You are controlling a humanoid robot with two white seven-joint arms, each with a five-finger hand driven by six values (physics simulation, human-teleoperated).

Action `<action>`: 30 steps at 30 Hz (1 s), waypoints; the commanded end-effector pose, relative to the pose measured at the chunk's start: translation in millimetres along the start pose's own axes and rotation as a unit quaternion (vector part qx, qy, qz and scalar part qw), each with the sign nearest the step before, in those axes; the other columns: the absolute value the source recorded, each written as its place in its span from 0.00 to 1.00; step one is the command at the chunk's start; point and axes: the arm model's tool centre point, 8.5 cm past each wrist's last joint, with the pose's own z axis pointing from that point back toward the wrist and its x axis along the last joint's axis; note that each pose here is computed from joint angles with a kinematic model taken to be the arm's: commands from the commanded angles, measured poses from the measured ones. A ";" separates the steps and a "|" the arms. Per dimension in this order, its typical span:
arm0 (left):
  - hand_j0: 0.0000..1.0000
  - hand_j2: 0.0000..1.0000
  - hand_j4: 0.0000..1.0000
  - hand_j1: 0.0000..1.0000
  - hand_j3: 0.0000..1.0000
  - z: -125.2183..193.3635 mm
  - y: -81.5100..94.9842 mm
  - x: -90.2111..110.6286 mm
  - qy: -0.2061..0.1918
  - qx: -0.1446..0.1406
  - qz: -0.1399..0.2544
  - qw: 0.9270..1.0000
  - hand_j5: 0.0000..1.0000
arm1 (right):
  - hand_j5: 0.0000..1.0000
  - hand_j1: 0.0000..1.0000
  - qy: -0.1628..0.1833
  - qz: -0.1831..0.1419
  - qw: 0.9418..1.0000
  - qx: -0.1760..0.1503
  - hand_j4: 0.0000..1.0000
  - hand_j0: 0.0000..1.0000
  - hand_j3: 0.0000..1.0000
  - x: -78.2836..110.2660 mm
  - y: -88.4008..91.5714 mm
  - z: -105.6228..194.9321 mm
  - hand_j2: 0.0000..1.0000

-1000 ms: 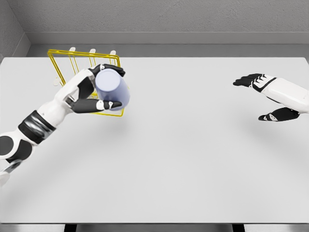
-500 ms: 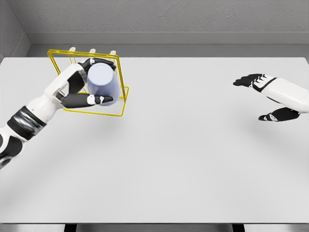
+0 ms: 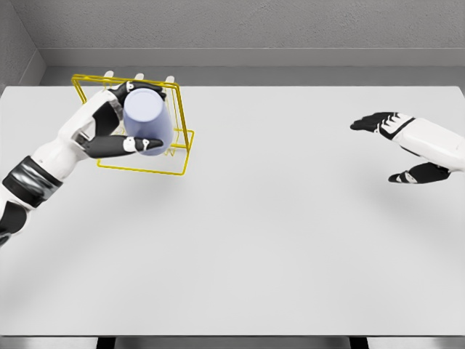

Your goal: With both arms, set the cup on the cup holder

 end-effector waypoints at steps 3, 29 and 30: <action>0.70 0.70 0.70 0.70 0.70 1.2 7.2 0.7 0.002 0.009 -0.003 1.000 0.70 | 1.00 1.00 0.000 -0.003 1.000 -0.002 1.00 1.00 1.00 -0.4 -1.1 0.2 1.00; 0.71 0.71 0.71 0.71 0.71 -2.2 23.3 -5.7 0.010 0.034 -0.002 0.999 0.71 | 1.00 1.00 -0.001 -0.002 1.000 -0.002 1.00 1.00 1.00 0.8 -1.1 -0.1 1.00; 0.71 0.71 0.71 0.71 0.71 -4.9 23.4 -3.3 0.005 0.033 -0.003 0.999 0.71 | 1.00 1.00 -0.001 -0.002 1.000 -0.002 1.00 1.00 1.00 0.8 -1.1 -0.1 1.00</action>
